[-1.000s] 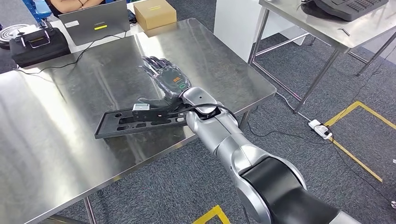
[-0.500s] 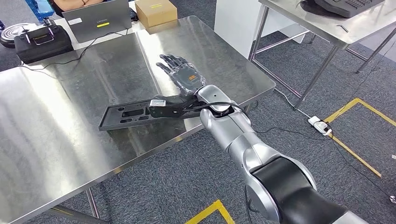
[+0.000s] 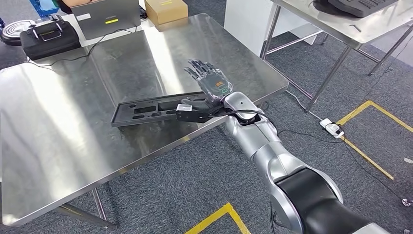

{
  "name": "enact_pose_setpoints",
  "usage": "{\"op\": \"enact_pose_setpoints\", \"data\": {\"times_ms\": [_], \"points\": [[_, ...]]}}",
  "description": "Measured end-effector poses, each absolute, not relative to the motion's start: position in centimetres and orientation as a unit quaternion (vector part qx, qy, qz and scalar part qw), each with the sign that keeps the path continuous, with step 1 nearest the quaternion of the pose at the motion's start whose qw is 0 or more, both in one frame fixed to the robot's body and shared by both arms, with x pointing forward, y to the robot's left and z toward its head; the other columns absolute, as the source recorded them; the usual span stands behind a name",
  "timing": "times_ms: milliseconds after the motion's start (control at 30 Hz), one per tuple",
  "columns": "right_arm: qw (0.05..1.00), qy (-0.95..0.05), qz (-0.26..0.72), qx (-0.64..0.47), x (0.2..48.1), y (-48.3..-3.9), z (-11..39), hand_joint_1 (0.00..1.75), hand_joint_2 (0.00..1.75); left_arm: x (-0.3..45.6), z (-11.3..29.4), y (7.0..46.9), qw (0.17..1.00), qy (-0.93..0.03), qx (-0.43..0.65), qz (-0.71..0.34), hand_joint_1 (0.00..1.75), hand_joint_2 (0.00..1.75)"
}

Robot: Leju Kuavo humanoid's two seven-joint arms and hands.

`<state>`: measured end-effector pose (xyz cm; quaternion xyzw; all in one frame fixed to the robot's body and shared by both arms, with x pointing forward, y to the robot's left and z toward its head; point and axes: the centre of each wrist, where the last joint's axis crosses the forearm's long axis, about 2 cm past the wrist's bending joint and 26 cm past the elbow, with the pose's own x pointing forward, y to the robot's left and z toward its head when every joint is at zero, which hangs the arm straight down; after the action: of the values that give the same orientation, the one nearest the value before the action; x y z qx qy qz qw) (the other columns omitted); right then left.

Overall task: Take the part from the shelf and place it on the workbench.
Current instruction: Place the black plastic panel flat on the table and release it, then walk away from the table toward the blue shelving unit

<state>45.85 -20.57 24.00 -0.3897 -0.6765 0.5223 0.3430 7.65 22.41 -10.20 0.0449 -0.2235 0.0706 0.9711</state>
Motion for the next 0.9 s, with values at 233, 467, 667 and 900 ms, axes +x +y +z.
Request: {"op": "enact_pose_setpoints", "data": {"times_ms": [233,467,667,900], "points": [[0.353,-0.665,0.525,-0.397,45.6,-22.2,23.0,0.00,0.00,7.8,-10.2,22.4,0.971,-0.222,0.046,0.076,0.00,0.00],[0.353,-0.665,0.525,-0.398,45.6,-22.4,22.9,0.00,0.00,7.9,-10.2,22.4,0.971,-0.223,0.046,0.077,0.00,0.00],[0.348,-0.670,0.519,-0.400,45.6,-22.7,23.0,0.00,0.00,8.2,-10.1,22.4,0.970,-0.226,0.046,0.075,0.00,0.00],[0.351,-0.672,0.517,-0.398,45.3,-22.8,22.0,0.00,0.00,8.5,-10.1,22.6,0.970,-0.228,0.047,0.074,0.00,0.00]]}}
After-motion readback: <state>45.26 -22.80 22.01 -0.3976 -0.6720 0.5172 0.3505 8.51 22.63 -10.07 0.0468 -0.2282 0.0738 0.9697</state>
